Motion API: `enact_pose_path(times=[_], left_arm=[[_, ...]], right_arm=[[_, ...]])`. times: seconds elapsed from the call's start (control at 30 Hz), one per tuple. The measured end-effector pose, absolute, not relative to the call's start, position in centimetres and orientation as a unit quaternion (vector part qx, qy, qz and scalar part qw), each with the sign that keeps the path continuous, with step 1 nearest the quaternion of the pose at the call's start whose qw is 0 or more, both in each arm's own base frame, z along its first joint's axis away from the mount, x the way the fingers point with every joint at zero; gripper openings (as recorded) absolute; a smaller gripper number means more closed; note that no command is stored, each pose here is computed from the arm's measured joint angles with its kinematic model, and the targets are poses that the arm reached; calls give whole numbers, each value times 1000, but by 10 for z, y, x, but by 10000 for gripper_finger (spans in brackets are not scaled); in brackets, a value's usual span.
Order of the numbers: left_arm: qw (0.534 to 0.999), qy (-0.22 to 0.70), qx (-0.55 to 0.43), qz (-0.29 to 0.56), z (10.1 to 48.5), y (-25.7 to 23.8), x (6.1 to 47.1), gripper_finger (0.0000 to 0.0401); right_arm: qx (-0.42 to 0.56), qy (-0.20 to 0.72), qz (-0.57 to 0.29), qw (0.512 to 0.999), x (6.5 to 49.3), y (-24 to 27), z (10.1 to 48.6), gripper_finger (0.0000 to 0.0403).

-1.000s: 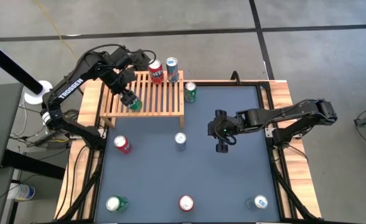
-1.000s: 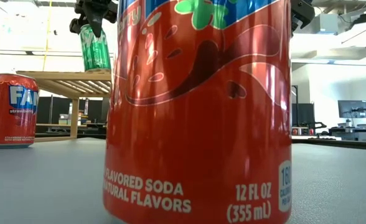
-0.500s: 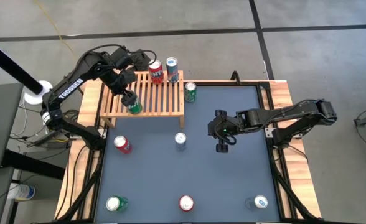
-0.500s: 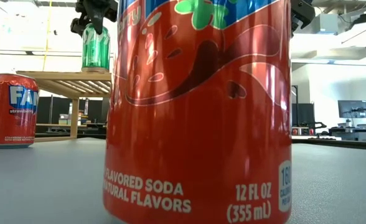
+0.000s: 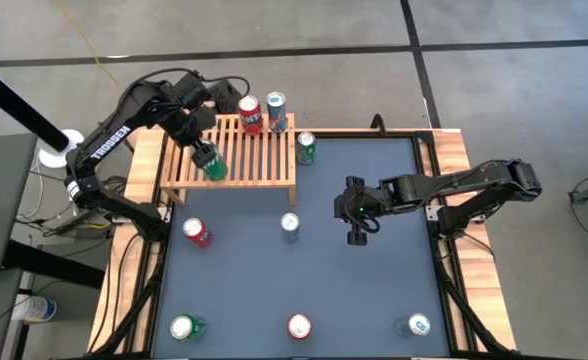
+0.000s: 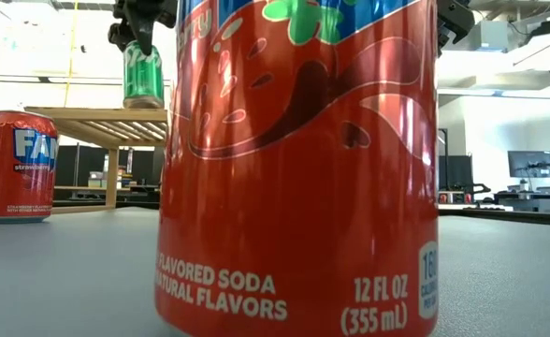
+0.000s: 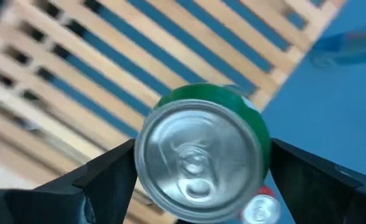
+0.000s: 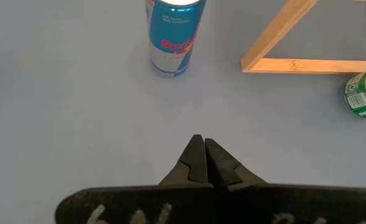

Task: Place canned beverage on shelf
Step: Put the middle right green soda can on the shelf

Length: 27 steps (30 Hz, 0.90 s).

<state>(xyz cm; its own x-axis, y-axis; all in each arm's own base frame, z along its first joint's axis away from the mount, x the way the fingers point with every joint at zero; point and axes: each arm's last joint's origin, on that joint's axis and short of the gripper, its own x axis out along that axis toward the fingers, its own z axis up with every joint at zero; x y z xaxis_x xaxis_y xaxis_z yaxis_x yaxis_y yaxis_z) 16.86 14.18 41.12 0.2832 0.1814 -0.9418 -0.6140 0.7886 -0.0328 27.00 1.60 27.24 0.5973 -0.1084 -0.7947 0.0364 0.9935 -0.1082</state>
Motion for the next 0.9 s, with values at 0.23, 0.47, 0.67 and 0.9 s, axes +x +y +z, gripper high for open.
enact_pose_path(times=[0.23,0.47,0.67,0.9], left_arm=[[788,527,-219,232,415,140,169,331],[789,525,-224,229,415,140,170,332],[796,518,-237,203,415,138,171,332],[800,527,-215,189,415,131,176,332]], right_arm=[[-40,447,-41,893,270,16,272,0],[-40,447,-41,893,270,16,272,0],[-40,447,-41,893,270,16,272,0],[-40,447,-41,893,270,16,272,0]])
